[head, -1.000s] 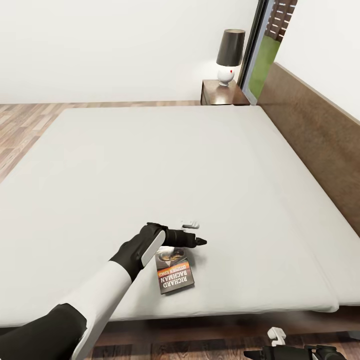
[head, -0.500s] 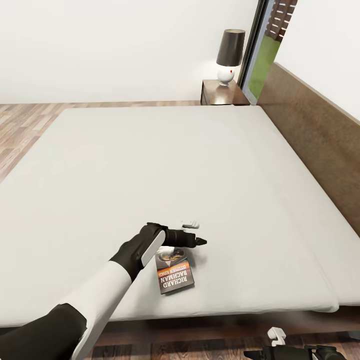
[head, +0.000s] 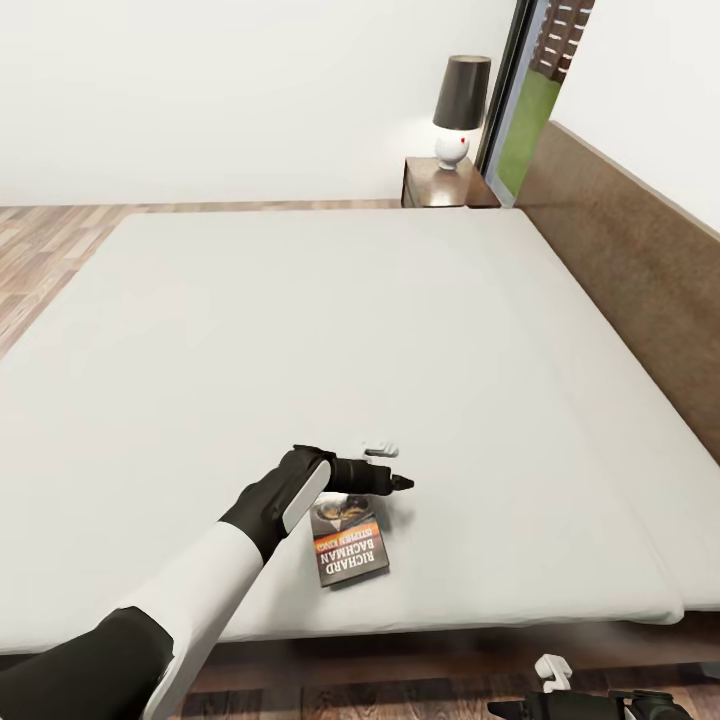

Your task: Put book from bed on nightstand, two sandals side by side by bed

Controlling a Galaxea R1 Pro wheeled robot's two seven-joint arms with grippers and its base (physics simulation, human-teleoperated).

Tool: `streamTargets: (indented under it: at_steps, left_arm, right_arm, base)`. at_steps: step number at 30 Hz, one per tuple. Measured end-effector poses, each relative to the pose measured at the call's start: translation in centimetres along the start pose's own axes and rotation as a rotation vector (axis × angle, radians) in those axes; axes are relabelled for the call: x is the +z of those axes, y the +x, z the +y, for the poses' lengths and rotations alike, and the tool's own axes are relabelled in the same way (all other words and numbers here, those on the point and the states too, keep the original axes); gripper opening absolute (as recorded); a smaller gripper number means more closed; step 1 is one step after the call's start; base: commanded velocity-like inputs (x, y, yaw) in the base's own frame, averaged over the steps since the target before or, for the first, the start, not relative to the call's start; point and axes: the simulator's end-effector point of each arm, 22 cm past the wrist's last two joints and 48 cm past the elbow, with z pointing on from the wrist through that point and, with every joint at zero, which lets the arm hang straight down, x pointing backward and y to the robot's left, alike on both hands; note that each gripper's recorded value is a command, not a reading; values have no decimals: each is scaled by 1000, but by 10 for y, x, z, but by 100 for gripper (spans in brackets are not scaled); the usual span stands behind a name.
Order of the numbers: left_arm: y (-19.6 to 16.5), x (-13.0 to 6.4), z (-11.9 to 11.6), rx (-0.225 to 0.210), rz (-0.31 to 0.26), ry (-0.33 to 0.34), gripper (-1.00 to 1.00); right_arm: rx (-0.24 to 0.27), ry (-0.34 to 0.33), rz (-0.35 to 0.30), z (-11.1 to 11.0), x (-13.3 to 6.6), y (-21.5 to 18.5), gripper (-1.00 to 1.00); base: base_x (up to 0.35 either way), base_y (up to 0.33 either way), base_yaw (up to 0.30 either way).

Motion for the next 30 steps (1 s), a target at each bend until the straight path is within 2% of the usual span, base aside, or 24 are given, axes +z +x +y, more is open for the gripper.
streamTargets:
  at_steps: [3, 30]
  left_arm:
    - [0, 3, -1, -13, -5, 18, 100]
    - [-1, 5, -1, -8, -12, 21, 100]
  right_arm:
    - [0, 0, 0, -4, 4, 0, 100]
    - [-1, 0, -1, -7, 7, 0, 100]
  base:
    - [0, 0, 0]
    - [0, 0, 0]
